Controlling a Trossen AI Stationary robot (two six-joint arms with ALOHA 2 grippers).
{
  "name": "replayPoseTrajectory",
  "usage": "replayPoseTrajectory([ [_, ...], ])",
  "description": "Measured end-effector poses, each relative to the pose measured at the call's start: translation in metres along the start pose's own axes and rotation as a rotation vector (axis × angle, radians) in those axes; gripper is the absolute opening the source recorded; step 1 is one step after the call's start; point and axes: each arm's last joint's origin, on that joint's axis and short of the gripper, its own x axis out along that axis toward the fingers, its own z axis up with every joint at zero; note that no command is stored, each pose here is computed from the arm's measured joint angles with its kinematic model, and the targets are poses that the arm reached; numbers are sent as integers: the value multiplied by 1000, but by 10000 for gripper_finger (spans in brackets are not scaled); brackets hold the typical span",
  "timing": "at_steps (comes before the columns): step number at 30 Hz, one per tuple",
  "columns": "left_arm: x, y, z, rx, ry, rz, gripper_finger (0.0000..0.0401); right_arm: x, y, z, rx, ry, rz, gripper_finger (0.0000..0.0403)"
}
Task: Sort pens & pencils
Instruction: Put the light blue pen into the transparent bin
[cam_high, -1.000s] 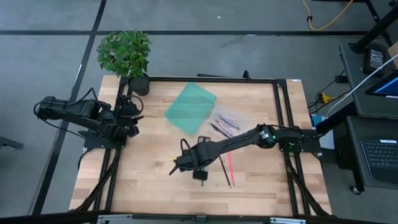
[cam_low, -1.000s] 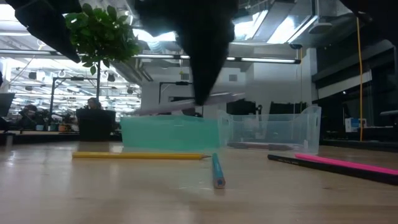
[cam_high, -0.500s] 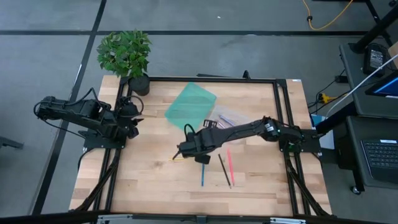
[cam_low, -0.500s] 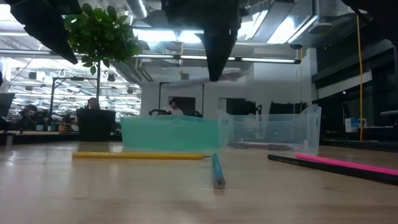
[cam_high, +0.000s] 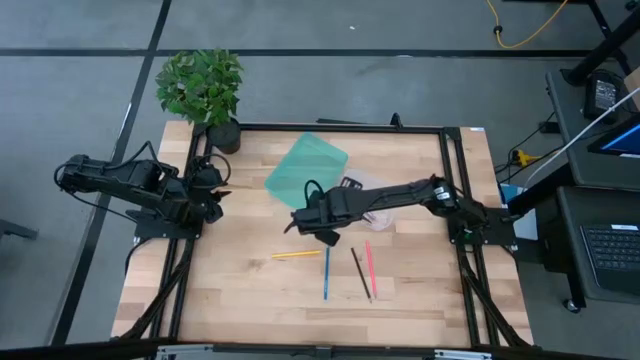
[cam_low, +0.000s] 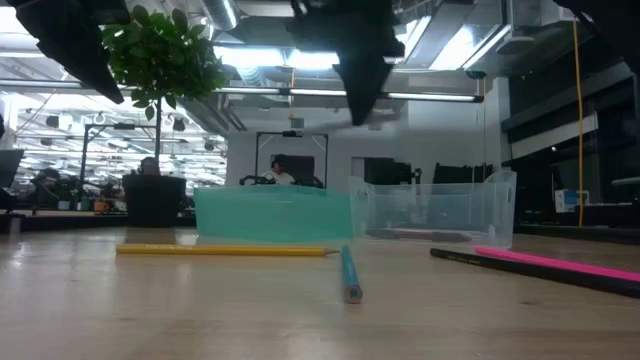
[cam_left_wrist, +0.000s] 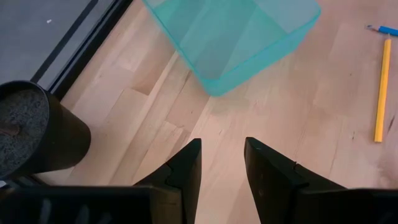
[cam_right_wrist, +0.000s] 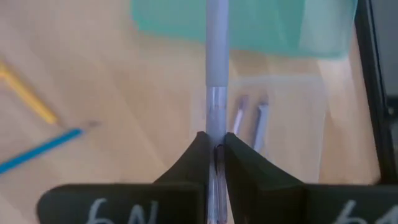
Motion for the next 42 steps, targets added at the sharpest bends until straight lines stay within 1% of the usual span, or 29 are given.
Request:
replayPoseTrajectory([
  [4, 0, 0, 0, 0, 0, 0, 115, 19, -12, -15, 34, 86, -60, 31],
  [10, 0, 0, 0, 1, 0, 0, 115, 19, -48, -51, 157, 145, -115, 31],
  [13, 0, 0, 0, 1, 0, 0, 115, 20, -58, -66, 226, 106, -86, 31],
  [16, 0, 0, 0, 1, -1, 0, 115, 27, -58, -74, 261, 67, -29, 31],
  [19, 0, 0, 0, 1, -1, 0, 115, 40, -55, -77, 248, 69, -3, 31],
  [24, 0, 0, 0, 0, -2, 0, 115, 64, -55, -82, 217, 122, -11, 31],
  [27, 0, 0, 0, -2, -5, -2, 115, 76, -55, -83, 217, 116, 8, 32],
  [31, 0, 0, 1, -3, -7, -3, 115, 90, -54, -80, 211, 69, 48, 33],
  [36, 0, 0, 1, -3, -7, -3, 115, 102, -57, -78, 216, 63, 78, 31],
  [42, 0, 0, 1, -3, -7, -3, 115, 104, -58, -78, 217, 59, 80, 42],
])
